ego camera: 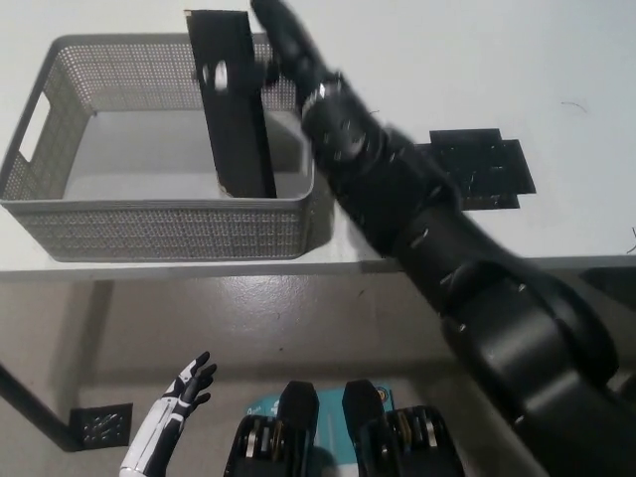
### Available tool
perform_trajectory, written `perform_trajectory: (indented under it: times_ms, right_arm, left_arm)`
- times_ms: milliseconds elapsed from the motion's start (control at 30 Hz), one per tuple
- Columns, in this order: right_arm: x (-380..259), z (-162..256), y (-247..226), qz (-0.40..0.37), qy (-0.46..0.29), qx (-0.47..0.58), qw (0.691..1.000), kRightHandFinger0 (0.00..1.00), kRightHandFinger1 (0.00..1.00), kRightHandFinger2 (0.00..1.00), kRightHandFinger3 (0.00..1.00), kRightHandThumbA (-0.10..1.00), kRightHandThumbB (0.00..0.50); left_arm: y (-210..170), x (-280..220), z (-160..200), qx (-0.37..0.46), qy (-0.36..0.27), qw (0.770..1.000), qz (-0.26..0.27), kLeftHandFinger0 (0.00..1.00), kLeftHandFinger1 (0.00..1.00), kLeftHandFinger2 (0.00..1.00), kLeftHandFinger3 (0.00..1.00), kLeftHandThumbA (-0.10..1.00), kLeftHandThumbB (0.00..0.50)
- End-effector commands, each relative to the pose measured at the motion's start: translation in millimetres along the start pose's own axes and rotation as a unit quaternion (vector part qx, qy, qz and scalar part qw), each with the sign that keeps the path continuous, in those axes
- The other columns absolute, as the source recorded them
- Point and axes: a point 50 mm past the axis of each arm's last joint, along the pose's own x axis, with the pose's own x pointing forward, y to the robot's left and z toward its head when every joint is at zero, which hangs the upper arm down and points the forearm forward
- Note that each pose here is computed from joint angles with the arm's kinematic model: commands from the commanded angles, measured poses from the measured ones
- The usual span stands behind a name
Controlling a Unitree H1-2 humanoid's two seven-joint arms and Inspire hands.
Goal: A notebook is kept standing on the table on the right hand side and a container is kept on the left hand side and the robot uses its right hand to grab the notebook and places it in the container
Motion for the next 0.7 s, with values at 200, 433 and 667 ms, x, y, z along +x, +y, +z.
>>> perform_trajectory:
  times_ms: [200, 433, 667]
  right_arm:
    - [25, 176, -147, -0.100, -0.236, -0.002, 0.967, 1.00, 1.00, 1.00, 1.00, 1.00, 0.483]
    - [-43, 207, -212, -0.172, -0.323, -0.018, 0.931, 1.00, 1.00, 1.00, 1.00, 1.00, 0.500]
    - [-166, 177, -200, -0.191, -0.377, -0.023, 0.906, 1.00, 1.00, 1.00, 1.00, 1.00, 0.500]
  left_arm:
    - [7, -2, 7, 0.013, -0.017, 1.000, -0.002, 1.00, 1.00, 1.00, 1.00, 1.00, 0.175]
    - [5, -4, 2, 0.018, -0.011, 1.000, 0.000, 1.00, 1.00, 1.00, 1.00, 1.00, 0.192]
    - [5, -6, 2, 0.023, -0.004, 1.000, -0.006, 1.00, 1.00, 1.00, 1.00, 1.00, 0.176]
